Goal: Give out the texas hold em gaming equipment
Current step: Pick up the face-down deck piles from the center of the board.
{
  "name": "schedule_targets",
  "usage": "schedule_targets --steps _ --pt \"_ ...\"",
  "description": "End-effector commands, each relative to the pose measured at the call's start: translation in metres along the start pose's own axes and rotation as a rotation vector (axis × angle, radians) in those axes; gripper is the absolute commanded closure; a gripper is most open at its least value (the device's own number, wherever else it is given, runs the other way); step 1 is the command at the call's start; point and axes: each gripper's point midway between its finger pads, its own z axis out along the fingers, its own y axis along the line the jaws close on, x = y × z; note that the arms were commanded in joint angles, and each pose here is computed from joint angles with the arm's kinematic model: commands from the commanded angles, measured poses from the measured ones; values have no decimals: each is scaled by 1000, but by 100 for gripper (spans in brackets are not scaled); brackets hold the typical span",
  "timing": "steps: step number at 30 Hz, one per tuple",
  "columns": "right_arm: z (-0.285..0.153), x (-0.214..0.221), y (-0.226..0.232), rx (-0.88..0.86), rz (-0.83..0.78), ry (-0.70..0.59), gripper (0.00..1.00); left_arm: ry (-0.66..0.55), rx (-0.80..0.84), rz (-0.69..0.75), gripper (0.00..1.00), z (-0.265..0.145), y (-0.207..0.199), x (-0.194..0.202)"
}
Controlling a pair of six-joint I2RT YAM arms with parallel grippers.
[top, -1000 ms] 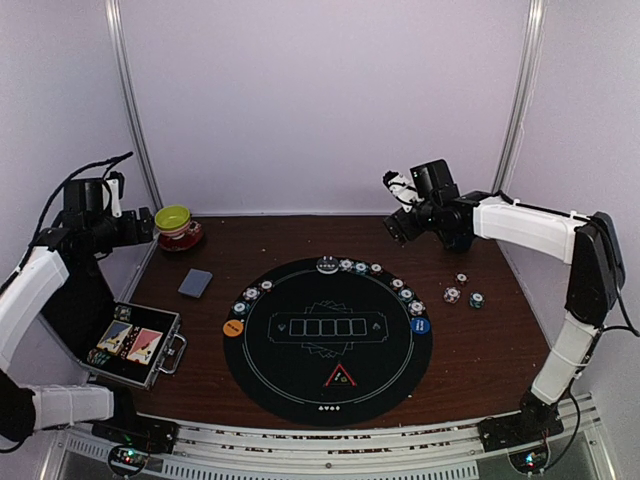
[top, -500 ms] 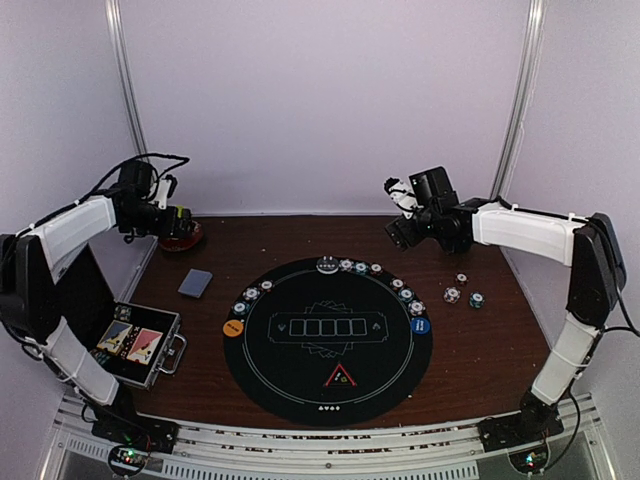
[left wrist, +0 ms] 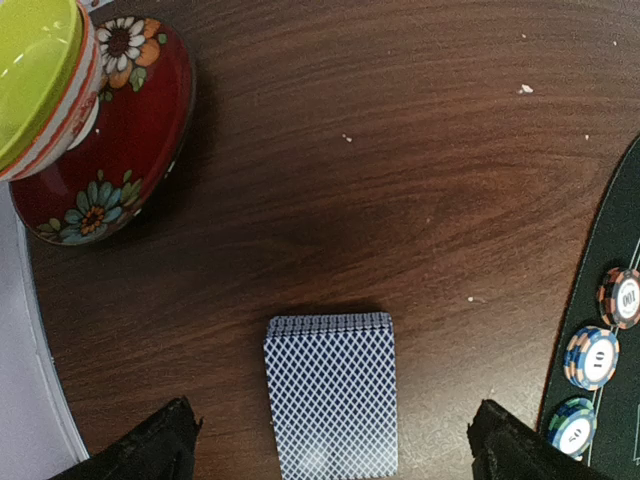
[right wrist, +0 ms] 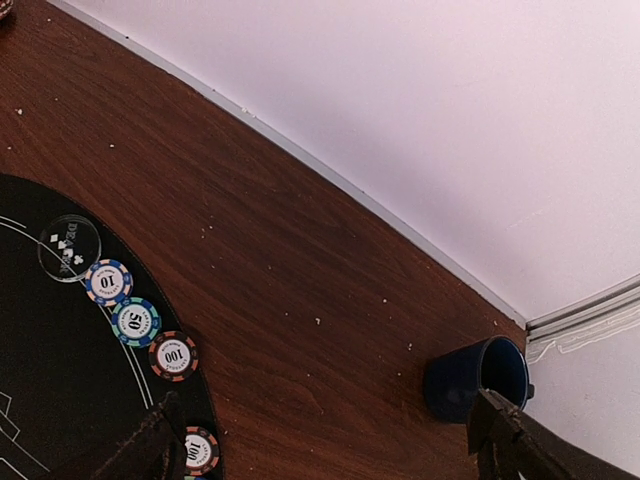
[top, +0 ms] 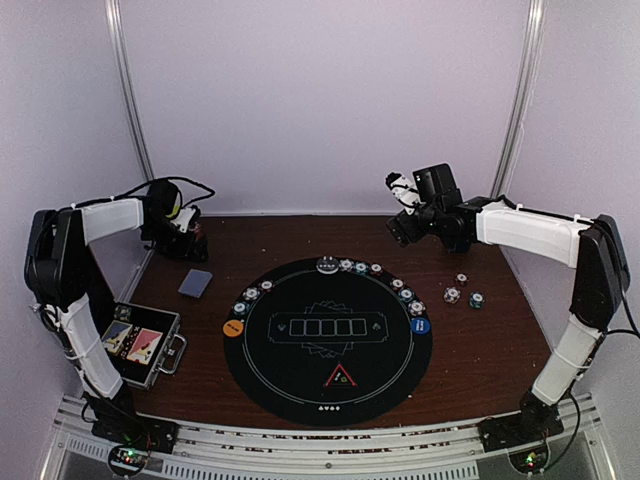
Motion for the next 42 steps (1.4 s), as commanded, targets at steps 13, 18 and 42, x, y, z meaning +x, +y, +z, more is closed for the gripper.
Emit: schedule_targets --steps 13,18,42 --pt "2 3 3 -1 3 5 0 146 45 67 2 38 -6 34" --pt "1 2 3 -1 5 1 0 182 58 71 2 48 -8 44" --pt "4 5 10 -8 -11 6 0 327 14 76 3 69 -5 73"
